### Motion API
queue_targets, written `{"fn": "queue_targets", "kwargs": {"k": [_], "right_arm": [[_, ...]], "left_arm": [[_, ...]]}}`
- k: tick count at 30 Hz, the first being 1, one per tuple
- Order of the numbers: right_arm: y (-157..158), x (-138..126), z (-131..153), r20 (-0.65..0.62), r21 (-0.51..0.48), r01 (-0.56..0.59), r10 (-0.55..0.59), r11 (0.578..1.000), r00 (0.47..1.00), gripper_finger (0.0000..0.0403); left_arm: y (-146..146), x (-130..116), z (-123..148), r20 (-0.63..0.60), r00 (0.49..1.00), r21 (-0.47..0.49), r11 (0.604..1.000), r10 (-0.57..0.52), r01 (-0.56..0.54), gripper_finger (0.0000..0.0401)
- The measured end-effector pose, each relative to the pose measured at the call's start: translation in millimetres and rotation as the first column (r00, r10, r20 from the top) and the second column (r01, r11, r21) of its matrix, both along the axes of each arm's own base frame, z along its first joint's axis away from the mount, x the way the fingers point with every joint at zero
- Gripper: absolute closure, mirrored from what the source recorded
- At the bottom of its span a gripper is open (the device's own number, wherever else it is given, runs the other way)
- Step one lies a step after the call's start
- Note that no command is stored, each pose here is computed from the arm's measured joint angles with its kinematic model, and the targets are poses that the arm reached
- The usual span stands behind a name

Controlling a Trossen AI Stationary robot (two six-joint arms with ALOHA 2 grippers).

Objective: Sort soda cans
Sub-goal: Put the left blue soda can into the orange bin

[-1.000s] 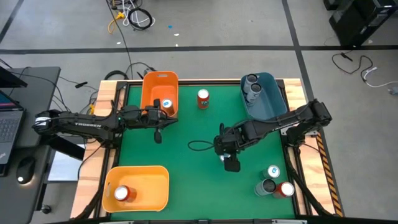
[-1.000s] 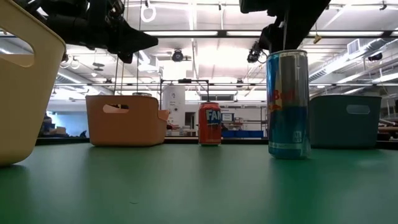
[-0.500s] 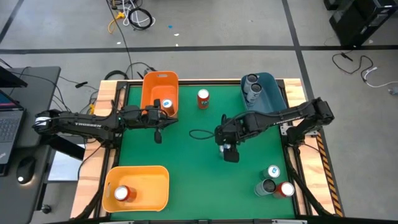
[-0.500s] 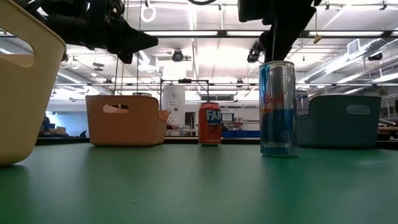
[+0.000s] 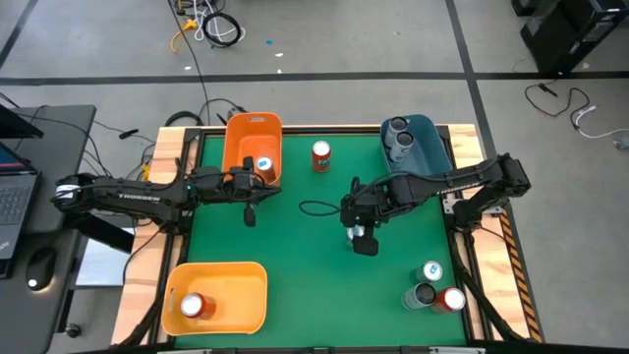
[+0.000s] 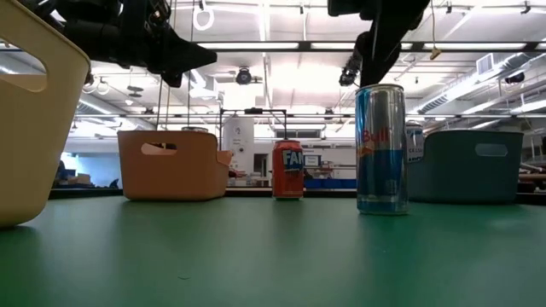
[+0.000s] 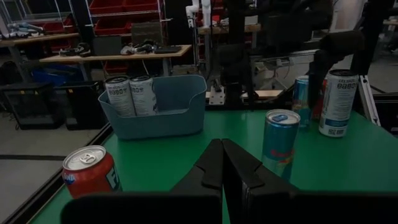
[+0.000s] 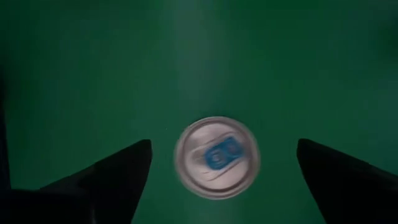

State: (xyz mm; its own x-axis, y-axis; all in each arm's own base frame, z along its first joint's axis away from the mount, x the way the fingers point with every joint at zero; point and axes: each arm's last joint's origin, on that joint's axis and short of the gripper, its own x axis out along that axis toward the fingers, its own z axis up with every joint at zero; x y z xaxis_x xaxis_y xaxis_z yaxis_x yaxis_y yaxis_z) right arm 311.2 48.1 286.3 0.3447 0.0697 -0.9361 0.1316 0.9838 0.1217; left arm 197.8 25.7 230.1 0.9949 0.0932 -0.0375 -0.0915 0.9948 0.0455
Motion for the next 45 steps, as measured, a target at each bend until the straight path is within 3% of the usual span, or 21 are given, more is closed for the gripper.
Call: {"fn": "queue_targets", "kwargs": {"k": [11, 15, 19, 23, 27, 33, 41, 45], "right_arm": [[9.4, 0.0, -31.7, -0.020, 0.001, -0.020, 0.020, 1.000, 1.000, 0.0010], [8.5, 5.4, -44.7, -0.058, -0.056, -0.008, 0.005, 0.998, 0.998, 0.0026], [5.6, 9.0, -51.6, -0.079, -0.059, 0.000, -0.005, 0.998, 0.997, 0.0081], [0.5, 10.2, -50.8, -0.079, -0.080, 0.003, -0.010, 0.997, 0.997, 0.0182], [-8.7, 16.6, -34.7, -0.036, -0.125, 0.003, -0.007, 0.992, 0.999, 0.0180], [-32.3, 34.5, 11.9, 0.136, -0.228, 0.023, 0.008, 0.973, 0.991, 0.0180], [-93.1, 55.8, 76.7, 0.438, -0.332, 0.163, -0.002, 0.929, 0.899, 0.0180], [-129.8, 71.2, 89.6, 0.491, -0.332, 0.189, -0.002, 0.924, 0.871, 0.0180]], "left_arm": [[0.0, -0.1, -2.0, -0.019, 1.000, -0.003, 1.000, 0.000, 0.000, 0.0400], [0.0, -0.1, -2.0, -0.019, 1.000, -0.003, 1.000, 0.000, 0.000, 0.0400], [0.0, -0.1, -2.0, -0.020, 1.000, -0.003, 1.000, 0.000, 0.000, 0.0400], [0.0, -0.1, -2.0, -0.019, 1.000, -0.003, 1.000, 0.000, 0.000, 0.0400], [0.7, 0.1, -1.0, -0.023, 0.999, -0.001, 1.000, 0.022, -0.022, 0.0400], [3.4, 2.6, 14.2, -0.081, 0.991, 0.008, 0.995, 0.105, -0.104, 0.0400], [6.6, -14.6, 41.0, -0.071, 0.963, 0.045, 0.965, 0.259, -0.257, 0.0400], [7.3, -31.3, 47.9, -0.056, 0.956, 0.024, 0.958, 0.286, -0.285, 0.0400]]}}
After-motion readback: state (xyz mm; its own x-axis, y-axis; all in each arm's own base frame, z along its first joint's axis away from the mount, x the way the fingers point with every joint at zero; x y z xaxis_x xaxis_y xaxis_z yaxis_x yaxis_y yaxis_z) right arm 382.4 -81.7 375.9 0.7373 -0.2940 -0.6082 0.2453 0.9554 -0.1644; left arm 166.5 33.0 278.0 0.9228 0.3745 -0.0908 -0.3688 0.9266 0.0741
